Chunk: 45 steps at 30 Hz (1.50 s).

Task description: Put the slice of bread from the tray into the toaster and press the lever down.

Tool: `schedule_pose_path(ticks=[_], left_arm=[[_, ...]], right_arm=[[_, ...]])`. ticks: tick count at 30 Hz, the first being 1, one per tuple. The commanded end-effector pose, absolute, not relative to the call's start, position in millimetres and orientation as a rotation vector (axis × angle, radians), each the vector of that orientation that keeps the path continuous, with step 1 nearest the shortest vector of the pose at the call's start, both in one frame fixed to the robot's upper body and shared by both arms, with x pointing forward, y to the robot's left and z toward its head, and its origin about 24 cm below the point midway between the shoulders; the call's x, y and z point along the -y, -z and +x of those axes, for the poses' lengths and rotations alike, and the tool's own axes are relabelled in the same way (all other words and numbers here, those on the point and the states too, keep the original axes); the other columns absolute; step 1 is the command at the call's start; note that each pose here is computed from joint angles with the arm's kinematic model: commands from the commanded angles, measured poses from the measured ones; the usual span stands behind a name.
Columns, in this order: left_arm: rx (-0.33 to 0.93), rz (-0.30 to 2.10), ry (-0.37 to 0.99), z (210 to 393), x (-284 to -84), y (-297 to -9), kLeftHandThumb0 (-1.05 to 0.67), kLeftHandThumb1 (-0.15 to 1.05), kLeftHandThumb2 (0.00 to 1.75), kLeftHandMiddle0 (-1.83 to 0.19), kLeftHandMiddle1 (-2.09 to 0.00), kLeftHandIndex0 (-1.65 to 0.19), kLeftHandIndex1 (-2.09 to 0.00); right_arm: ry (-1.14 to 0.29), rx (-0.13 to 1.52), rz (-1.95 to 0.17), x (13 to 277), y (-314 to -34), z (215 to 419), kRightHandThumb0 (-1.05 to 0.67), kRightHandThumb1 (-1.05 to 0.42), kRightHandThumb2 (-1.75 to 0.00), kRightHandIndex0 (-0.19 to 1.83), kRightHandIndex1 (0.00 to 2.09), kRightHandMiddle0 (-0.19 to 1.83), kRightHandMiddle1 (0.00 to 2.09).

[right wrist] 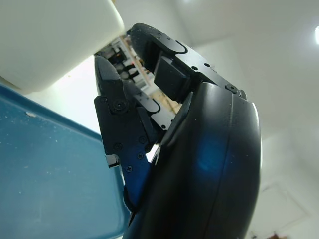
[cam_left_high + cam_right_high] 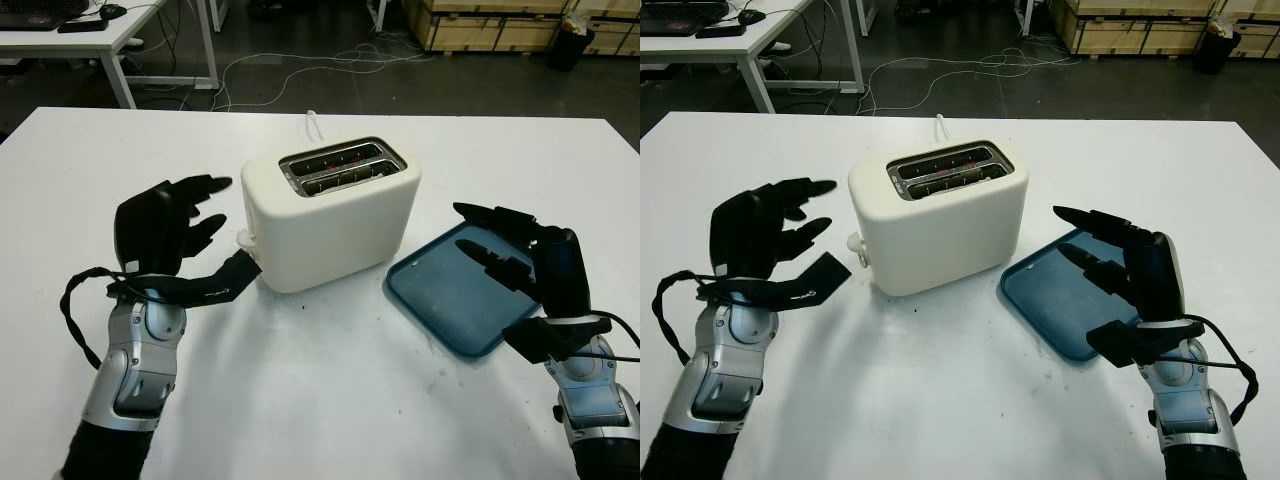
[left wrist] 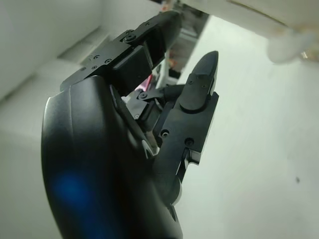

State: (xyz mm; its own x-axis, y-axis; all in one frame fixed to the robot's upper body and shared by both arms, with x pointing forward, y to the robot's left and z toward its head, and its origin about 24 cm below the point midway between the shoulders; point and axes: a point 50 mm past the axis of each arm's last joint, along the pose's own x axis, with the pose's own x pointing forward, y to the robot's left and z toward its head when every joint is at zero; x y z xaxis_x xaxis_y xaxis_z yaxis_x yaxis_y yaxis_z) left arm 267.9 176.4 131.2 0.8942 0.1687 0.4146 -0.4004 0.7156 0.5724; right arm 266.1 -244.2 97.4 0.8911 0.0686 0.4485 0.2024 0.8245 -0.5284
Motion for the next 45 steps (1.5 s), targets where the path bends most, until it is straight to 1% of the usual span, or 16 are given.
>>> schedule_pose_path(ticks=[1,2,4,6,8,10,14,18,22,24,26,30,32,37,40,45], left_arm=[[0.388,0.625,-0.347,263.9,-178.9,-138.3,-0.31,0.91,0.12,-0.53,-0.74,-0.74,0.00],[0.400,0.605,-0.350,263.2,-179.8,-140.7,-0.34,0.92,0.15,-0.52,-0.72,-0.72,0.00],[0.412,0.580,-0.341,263.1,-184.0,-146.4,-0.36,0.92,0.18,-0.51,-0.68,-0.69,0.00],[0.411,0.586,-0.328,263.3,-188.6,-152.2,-0.38,0.92,0.17,-0.51,-0.66,-0.67,0.00],[0.416,0.627,-0.315,264.2,-193.6,-158.5,-0.41,0.92,0.15,-0.53,-0.65,-0.68,-0.01],[0.420,0.674,-0.300,265.4,-198.2,-164.5,-0.44,0.92,0.12,-0.55,-0.64,-0.70,-0.02],[0.435,0.792,-0.233,269.8,-209.1,-179.1,-0.51,0.92,0.08,-0.61,-0.64,-0.76,-0.04],[0.428,0.930,-0.157,276.6,-218.9,-193.8,-0.58,0.86,0.02,-0.68,-0.64,-0.83,-0.07],[0.386,1.047,-0.091,284.1,-224.8,-204.0,-0.65,0.82,0.00,-0.72,-0.59,-0.86,-0.07],[0.371,1.089,-0.061,287.0,-225.2,-208.6,-0.66,0.79,0.00,-0.78,-0.51,-0.88,-0.06],[0.367,1.119,-0.038,288.8,-222.7,-212.9,-0.66,0.77,0.00,-0.81,-0.45,-0.89,-0.05],[0.413,1.123,-0.023,291.7,-213.0,-218.6,-0.65,0.75,0.00,-0.88,-0.41,-0.92,-0.05],[0.426,1.112,-0.025,292.8,-208.8,-218.1,-0.65,0.76,0.01,-0.88,-0.40,-0.93,-0.05],[0.437,1.040,-0.032,293.9,-200.3,-211.7,-0.61,0.78,0.01,-0.89,-0.39,-0.92,-0.04],[0.433,1.049,-0.039,294.7,-200.3,-208.4,-0.62,0.81,0.02,-0.89,-0.39,-0.91,-0.04],[0.423,1.063,-0.058,296.6,-203.1,-208.8,-0.59,0.80,0.00,-0.87,-0.38,-0.92,-0.04]], right_arm=[[0.083,0.462,-0.479,249.2,-104.0,278.7,-0.24,-0.88,-0.01,0.99,0.00,0.88,0.00],[0.073,0.456,-0.430,251.0,-105.8,282.7,-0.23,-0.88,-0.01,0.98,0.00,0.86,0.00],[0.045,0.424,-0.320,254.8,-112.1,291.5,-0.26,-0.88,0.00,0.94,0.00,0.82,0.00],[0.013,0.402,-0.278,257.9,-120.4,297.6,-0.31,-0.88,0.00,0.89,0.00,0.77,0.00],[-0.016,0.393,-0.281,261.0,-130.3,303.4,-0.35,-0.87,0.00,0.87,0.00,0.75,0.00],[-0.037,0.386,-0.315,263.2,-139.4,308.3,-0.41,-0.87,0.00,0.84,0.00,0.73,0.00],[-0.077,0.364,-0.403,268.2,-160.6,320.3,-0.45,-0.86,0.00,0.80,0.00,0.71,0.00],[-0.146,0.342,-0.515,270.4,-176.9,331.3,-0.45,-0.85,0.00,0.80,0.01,0.71,0.00],[-0.227,0.287,-0.646,266.4,-184.9,339.2,-0.47,-0.84,0.00,0.72,0.00,0.63,0.00],[-0.261,0.273,-0.691,263.2,-188.2,342.6,-0.48,-0.84,0.00,0.68,0.00,0.60,0.00],[-0.281,0.256,-0.713,260.8,-190.7,345.4,-0.45,-0.82,0.00,0.65,0.00,0.59,0.00],[-0.291,0.230,-0.725,255.4,-190.0,350.0,-0.38,-0.81,0.00,0.62,0.00,0.56,0.00],[-0.288,0.227,-0.729,252.3,-187.8,351.9,-0.36,-0.81,0.00,0.63,0.01,0.57,0.00],[-0.291,0.234,-0.735,243.3,-180.0,355.1,-0.43,-0.81,0.00,0.67,0.02,0.61,0.02],[-0.304,0.237,-0.753,239.7,-178.1,355.9,-0.44,-0.82,0.00,0.69,0.03,0.62,0.02],[-0.289,0.246,-0.805,239.1,-181.0,356.2,-0.47,-0.83,0.00,0.71,0.03,0.63,0.02]])
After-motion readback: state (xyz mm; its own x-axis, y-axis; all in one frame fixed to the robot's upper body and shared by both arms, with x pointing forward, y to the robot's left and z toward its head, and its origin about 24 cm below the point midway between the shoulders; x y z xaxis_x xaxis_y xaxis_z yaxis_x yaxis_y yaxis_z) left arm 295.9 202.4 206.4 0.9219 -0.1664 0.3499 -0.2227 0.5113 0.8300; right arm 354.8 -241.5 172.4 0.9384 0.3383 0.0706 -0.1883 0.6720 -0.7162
